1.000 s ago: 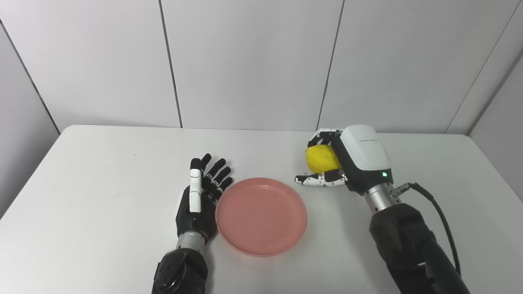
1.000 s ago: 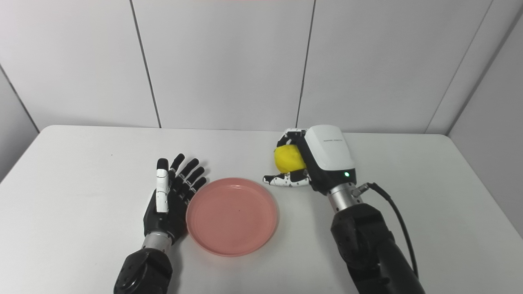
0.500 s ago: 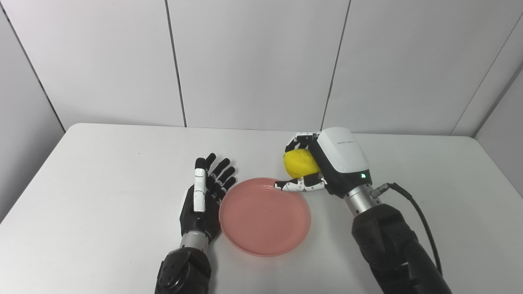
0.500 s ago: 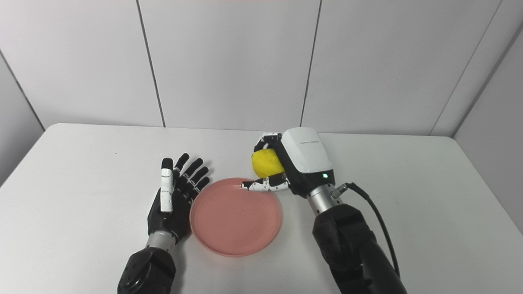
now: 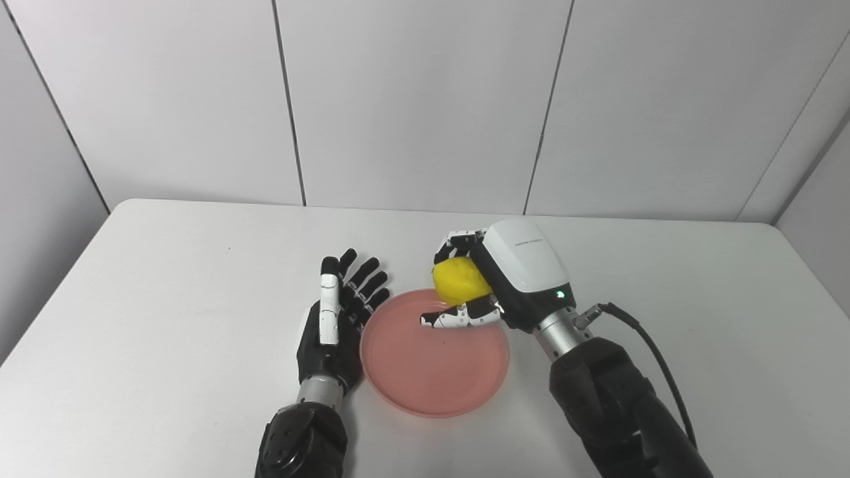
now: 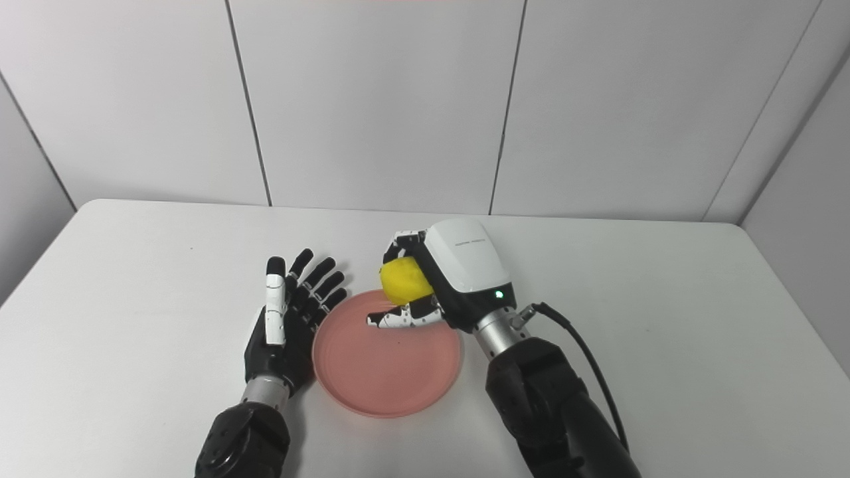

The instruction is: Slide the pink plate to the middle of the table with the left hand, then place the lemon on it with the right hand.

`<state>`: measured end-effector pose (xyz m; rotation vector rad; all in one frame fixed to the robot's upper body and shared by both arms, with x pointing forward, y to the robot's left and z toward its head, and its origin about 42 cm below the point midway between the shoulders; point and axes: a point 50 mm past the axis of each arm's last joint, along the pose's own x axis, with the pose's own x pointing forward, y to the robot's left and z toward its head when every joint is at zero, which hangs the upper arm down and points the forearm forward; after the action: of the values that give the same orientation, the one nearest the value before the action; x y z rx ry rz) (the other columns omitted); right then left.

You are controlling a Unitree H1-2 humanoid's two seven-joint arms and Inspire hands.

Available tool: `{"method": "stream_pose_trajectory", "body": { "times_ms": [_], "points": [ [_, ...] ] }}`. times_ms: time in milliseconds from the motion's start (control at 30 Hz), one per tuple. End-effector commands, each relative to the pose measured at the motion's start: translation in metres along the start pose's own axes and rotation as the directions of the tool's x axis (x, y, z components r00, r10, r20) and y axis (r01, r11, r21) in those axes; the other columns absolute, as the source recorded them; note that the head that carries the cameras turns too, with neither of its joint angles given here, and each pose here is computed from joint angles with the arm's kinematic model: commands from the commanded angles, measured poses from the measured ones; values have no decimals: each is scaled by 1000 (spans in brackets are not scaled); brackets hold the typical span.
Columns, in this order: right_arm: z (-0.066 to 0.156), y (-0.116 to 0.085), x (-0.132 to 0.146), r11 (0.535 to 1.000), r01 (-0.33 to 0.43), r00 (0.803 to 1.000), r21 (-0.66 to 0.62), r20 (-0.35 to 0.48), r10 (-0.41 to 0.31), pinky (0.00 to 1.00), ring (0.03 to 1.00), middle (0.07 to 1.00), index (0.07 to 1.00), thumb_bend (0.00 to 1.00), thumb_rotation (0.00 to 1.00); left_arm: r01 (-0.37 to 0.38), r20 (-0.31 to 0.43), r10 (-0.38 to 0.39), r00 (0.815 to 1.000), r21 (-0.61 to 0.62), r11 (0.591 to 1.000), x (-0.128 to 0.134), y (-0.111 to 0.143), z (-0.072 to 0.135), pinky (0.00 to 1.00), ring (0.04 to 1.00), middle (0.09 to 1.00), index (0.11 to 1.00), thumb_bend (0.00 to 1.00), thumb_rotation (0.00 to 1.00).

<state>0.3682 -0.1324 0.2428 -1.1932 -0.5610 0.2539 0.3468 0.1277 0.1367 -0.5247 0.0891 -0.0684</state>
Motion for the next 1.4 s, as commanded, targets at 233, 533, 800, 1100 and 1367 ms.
{"method": "stream_pose_trajectory", "body": {
  "times_ms": [233,533,800,1100,1367],
  "points": [
    [8,6,15,999,19,997,-27,77,-17,193,261,343,408,616,346,-74,-103,65,993,-80,994,-15,-16,-35,861,824,831,897,866,815],
    [4,21,15,1000,-11,998,-9,60,11,191,253,330,393,609,334,-59,-99,52,994,-69,996,-13,-17,-35,868,850,855,920,854,832],
    [4,35,13,999,-42,997,-5,63,42,191,258,338,408,595,341,-65,-93,57,994,-80,995,-12,-16,-35,863,854,852,918,852,819],
    [6,46,10,996,-85,995,3,57,84,193,256,333,386,593,346,-65,-88,59,994,-61,996,-11,-20,-34,831,838,848,894,810,852],
    [6,51,10,996,-82,996,25,47,81,190,251,327,384,605,325,-66,-88,61,994,-63,996,-10,-19,-32,829,834,851,892,807,840]
  ]
}}
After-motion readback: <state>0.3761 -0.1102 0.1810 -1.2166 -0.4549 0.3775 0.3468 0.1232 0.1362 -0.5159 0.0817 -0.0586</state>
